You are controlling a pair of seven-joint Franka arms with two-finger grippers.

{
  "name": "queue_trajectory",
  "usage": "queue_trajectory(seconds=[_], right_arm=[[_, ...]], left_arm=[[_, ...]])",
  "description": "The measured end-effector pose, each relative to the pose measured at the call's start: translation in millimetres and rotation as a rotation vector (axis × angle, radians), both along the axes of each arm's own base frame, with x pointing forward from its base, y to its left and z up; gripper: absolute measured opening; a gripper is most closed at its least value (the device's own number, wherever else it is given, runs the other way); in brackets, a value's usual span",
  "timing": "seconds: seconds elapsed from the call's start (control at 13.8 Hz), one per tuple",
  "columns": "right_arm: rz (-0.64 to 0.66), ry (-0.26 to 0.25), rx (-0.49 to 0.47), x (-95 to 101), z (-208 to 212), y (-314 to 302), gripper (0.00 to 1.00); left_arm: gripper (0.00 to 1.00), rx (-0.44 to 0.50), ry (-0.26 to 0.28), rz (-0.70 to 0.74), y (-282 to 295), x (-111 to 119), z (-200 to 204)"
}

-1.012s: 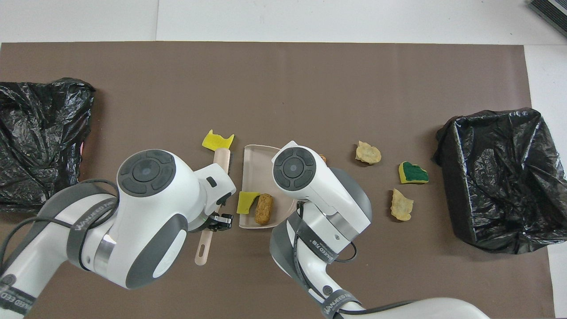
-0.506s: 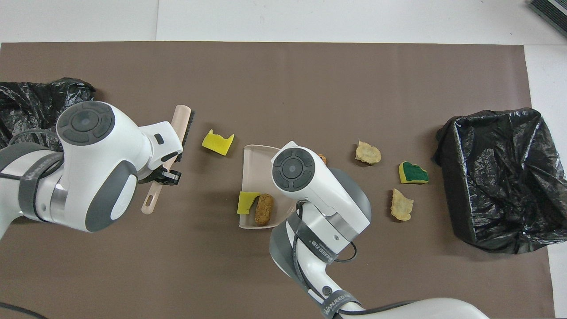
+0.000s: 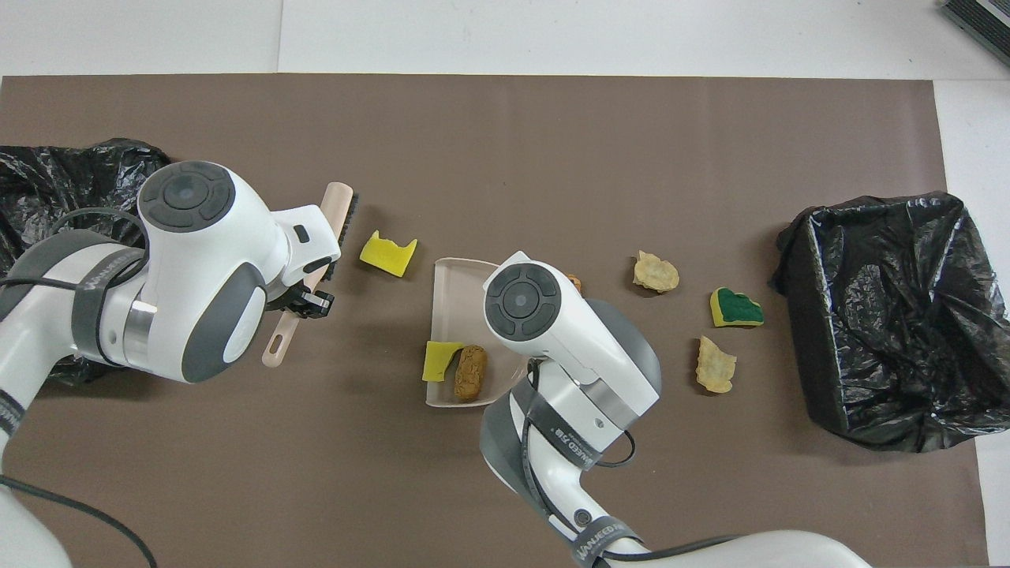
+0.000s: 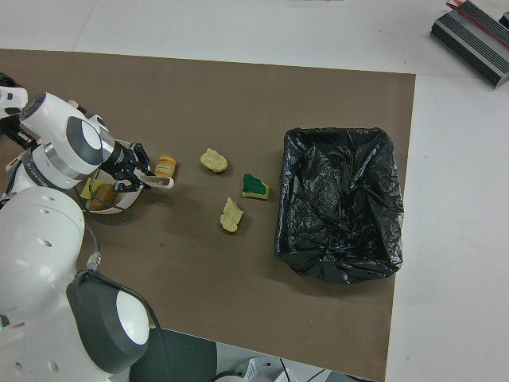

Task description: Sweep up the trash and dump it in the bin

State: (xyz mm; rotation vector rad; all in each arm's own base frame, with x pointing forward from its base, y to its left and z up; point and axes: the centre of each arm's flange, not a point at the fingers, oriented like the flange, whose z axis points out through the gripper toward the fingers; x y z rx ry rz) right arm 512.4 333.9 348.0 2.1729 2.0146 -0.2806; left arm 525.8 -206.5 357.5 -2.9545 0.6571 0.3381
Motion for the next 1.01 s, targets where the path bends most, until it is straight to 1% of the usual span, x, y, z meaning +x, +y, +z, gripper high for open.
queue_trajectory(seconds=[0.14, 0.36, 0.51, 0.72, 0.87, 1.01], right_arm=[[0.000, 0.000, 0.000, 0.0, 0.0, 0.0, 0.32], [0.000, 0.000, 0.000, 0.0, -0.1, 0.0, 0.32], [0.000, 0.000, 0.000, 0.0, -0.1, -0.1, 0.32], [0.000, 0.000, -0.002, 0.2, -0.6, -0.5, 0.32], [0.000, 0.001, -0.004, 0.4, -1.1, -1.3, 0.32], [0.001, 0.002, -0.010, 0.4, -1.3, -2.2, 0.32]], left_arm=[[0.26, -0.003, 0.025, -0.015, -15.8, -22.7, -4.5], [0.26, -0.013, 0.071, 0.008, -46.2, -67.8, -0.8], [0.26, -0.028, 0.100, 0.023, -64.1, -87.1, 2.7], [0.26, -0.042, 0.136, 0.042, -81.8, -104.1, 4.4], [0.26, -0.051, 0.158, 0.109, -88.9, -110.6, 5.8], [0.26, -0.063, 0.171, 0.187, -91.5, -112.1, 7.1]])
